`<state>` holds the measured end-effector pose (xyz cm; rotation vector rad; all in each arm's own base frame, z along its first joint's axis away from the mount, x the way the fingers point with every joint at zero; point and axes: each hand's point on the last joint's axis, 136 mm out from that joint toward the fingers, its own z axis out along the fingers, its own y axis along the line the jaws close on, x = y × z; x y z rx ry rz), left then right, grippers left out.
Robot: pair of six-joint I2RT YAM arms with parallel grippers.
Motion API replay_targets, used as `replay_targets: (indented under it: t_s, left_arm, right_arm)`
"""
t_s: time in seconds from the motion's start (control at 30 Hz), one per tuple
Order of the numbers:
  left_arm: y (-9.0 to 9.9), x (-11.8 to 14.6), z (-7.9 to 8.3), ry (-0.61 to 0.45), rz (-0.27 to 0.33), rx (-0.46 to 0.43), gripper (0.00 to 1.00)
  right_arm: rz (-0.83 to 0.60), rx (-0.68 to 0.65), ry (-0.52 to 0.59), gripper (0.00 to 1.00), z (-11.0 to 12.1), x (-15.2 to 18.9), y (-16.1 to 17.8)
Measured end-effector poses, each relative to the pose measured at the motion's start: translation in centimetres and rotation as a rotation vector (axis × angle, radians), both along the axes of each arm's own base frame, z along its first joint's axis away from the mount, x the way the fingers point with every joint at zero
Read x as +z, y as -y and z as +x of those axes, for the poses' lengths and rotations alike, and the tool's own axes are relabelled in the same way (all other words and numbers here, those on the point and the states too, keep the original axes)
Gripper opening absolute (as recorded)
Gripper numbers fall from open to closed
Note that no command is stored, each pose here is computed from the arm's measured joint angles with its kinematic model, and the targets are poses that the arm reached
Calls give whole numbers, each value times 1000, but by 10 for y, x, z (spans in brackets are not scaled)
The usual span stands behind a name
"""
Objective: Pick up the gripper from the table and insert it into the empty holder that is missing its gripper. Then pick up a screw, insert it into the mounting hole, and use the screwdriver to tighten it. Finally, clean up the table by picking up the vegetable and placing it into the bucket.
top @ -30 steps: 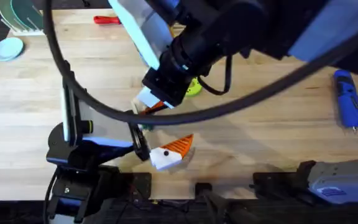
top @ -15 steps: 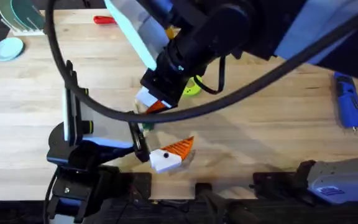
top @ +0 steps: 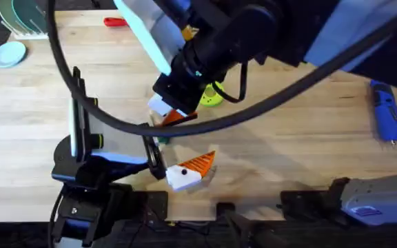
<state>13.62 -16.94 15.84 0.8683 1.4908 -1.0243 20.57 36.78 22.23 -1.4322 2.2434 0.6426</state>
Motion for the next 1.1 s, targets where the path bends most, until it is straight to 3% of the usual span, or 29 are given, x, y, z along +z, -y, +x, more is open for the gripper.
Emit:
replay_targets:
  t_s: [1.1]
  left_arm:
    - [0, 0, 0, 1, 0, 0, 993]
  right_arm:
    - [-72, -4, -25, 5, -7, -10, 14]
